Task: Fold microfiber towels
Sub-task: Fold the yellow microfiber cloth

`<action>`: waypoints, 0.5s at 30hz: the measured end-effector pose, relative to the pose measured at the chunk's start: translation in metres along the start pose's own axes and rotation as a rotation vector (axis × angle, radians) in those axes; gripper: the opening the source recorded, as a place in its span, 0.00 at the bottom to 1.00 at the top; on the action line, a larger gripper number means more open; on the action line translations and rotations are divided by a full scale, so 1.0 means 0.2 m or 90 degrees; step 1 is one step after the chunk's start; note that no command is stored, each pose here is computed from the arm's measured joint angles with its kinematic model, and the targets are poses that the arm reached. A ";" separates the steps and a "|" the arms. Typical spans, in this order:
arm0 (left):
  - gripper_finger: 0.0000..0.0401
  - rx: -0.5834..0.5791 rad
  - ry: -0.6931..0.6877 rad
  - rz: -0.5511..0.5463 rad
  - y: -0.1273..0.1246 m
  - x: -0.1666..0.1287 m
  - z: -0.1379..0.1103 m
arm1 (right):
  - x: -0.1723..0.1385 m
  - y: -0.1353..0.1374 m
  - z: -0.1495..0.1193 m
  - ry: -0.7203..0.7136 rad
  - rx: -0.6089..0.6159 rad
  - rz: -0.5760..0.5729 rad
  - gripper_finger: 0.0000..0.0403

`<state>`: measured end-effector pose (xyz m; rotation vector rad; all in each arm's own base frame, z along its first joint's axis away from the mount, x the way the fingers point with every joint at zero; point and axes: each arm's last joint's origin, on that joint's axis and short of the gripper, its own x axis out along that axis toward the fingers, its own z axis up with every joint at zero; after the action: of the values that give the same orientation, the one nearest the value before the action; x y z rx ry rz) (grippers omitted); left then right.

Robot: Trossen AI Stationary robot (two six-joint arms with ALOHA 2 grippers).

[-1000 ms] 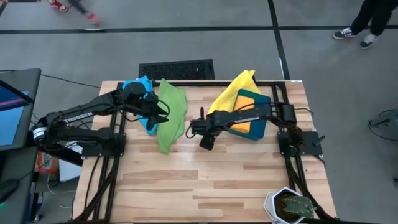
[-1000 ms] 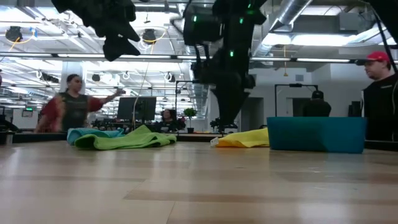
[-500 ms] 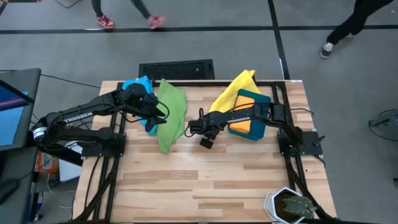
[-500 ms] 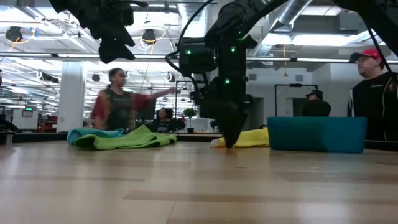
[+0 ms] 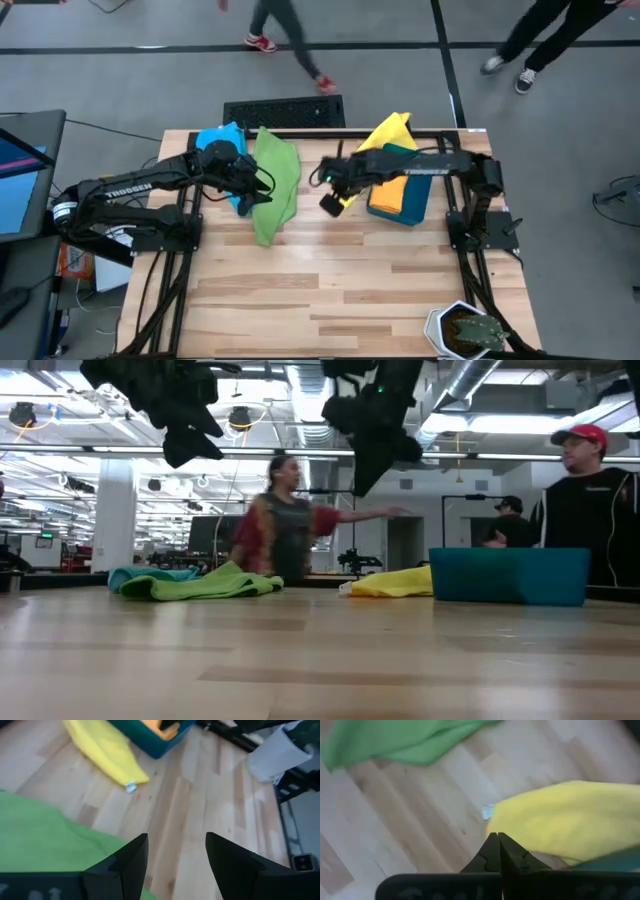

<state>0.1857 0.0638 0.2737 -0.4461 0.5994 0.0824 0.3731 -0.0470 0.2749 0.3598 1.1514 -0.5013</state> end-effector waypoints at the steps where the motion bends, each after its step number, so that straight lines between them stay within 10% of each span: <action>1: 0.48 -0.004 -0.007 -0.009 0.00 0.02 -0.01 | -0.03 -0.02 0.01 -0.008 0.013 0.001 0.01; 15: 0.48 -0.048 -0.078 -0.021 -0.06 0.27 -0.23 | -0.03 0.03 -0.04 0.016 -0.032 -0.002 0.17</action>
<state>0.2084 0.0299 0.2156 -0.5206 0.4700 0.1006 0.3690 -0.0371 0.2769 0.3224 1.1869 -0.4706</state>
